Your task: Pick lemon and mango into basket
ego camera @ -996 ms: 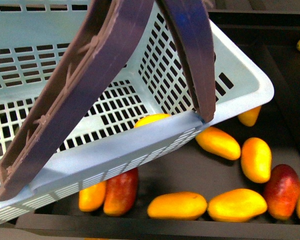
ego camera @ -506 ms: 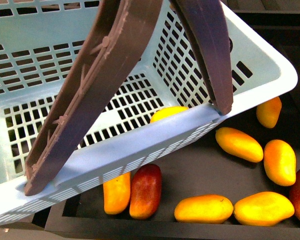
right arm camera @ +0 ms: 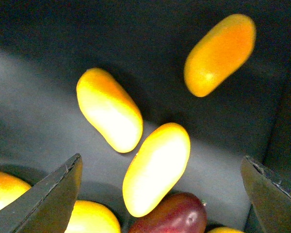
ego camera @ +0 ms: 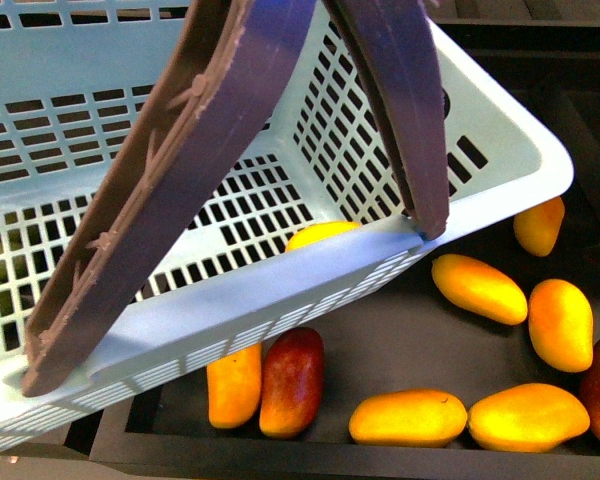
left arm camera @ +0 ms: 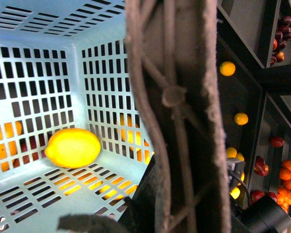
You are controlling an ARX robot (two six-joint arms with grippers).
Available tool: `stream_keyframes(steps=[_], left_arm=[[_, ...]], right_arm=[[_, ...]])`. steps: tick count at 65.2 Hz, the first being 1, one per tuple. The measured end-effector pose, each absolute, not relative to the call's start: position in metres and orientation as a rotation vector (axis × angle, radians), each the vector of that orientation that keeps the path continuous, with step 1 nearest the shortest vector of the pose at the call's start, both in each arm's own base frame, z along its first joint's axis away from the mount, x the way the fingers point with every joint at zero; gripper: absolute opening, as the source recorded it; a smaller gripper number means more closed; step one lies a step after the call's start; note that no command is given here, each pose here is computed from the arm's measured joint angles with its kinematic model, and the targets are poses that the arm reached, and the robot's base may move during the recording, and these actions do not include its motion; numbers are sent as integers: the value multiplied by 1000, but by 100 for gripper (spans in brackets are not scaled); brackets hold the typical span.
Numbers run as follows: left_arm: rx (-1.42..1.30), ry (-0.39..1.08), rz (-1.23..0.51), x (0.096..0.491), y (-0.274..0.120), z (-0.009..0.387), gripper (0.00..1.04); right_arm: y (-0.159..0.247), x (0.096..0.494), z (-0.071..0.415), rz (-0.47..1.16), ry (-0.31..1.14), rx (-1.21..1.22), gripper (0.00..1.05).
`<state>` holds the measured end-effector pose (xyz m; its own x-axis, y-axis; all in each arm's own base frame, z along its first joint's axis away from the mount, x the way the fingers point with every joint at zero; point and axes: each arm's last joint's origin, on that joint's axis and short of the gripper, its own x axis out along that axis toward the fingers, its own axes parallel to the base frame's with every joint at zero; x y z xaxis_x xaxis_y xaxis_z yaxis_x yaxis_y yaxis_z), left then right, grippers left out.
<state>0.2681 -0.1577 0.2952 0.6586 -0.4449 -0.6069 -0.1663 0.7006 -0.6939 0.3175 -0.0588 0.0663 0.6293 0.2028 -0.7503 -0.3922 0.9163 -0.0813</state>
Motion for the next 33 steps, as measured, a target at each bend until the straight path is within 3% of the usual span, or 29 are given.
stream_keyframes(steps=[22,33], left_arm=[[-800,856,-176,268,-158,295,4],[-801,858,-178,268,-158,295,4]], right_arm=[[-7,347,14,647,919,-481,96],[4,356,-7,691,939,-525,96]])
